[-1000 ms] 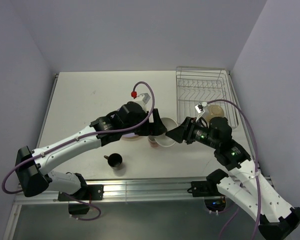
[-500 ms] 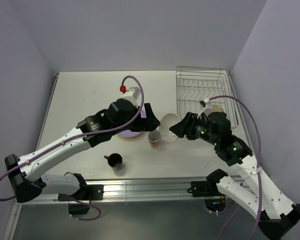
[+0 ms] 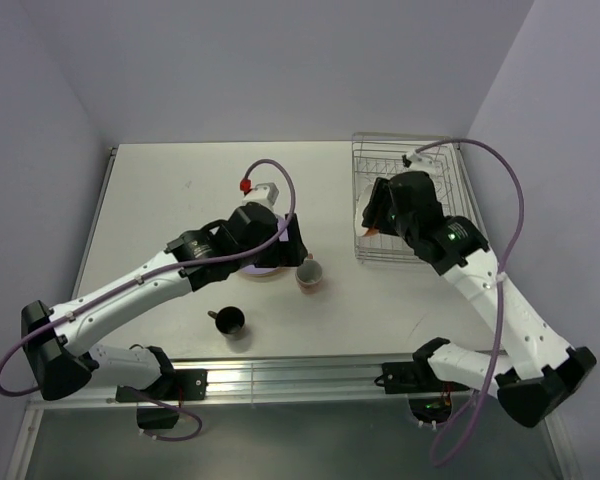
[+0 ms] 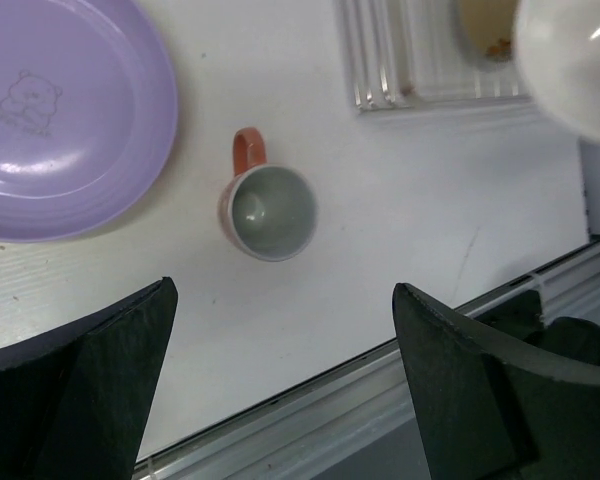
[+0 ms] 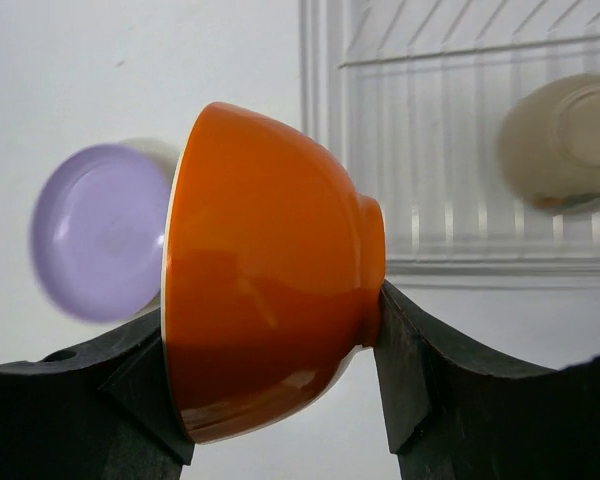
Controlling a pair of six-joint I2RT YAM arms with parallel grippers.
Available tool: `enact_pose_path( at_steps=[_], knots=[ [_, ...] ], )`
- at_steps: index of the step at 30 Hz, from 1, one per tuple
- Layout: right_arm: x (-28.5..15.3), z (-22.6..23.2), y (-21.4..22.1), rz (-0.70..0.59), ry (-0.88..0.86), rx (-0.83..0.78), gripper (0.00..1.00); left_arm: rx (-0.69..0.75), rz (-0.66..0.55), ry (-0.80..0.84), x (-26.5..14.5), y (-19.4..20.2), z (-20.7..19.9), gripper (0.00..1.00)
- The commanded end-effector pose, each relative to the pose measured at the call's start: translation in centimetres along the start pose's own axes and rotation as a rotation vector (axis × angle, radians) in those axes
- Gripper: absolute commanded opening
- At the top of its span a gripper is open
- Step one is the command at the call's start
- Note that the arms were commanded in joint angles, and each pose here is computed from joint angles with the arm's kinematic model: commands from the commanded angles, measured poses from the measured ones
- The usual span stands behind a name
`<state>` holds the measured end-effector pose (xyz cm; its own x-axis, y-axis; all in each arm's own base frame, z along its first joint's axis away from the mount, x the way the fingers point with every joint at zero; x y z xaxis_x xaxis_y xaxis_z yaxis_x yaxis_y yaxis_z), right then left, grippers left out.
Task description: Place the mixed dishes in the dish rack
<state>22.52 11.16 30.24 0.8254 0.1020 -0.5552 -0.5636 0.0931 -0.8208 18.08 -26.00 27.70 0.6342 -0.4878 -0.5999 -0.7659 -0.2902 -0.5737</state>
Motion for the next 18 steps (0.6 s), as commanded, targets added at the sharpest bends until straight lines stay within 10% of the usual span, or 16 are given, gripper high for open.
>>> enact_pose_path(
  at_steps=[1, 18],
  knots=[
    [0.8, -1.8, -2.8, -0.056, 0.246, -0.076, 0.00, 0.017, -0.001, -0.038, 0.9, 0.3, 0.8, 0.95],
    [12.1, -3.6, -1.8, 0.227, 0.802, -0.445, 0.00, 0.014, 0.036, -0.048, 2.9, 0.9, 2.7, 0.93]
  ],
)
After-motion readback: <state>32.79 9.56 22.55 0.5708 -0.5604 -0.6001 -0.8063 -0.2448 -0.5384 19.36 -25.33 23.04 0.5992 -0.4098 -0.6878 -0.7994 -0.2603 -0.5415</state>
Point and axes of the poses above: each gripper's point midway between its finger pads, its own x axis out along the fingers, its own z axis along the line the jaws close on, y = z × x, the point moved 7 cm from there along -x, back along the fingers, and after that the axes turned 10 degrees about -x, right-handed, at the moved point
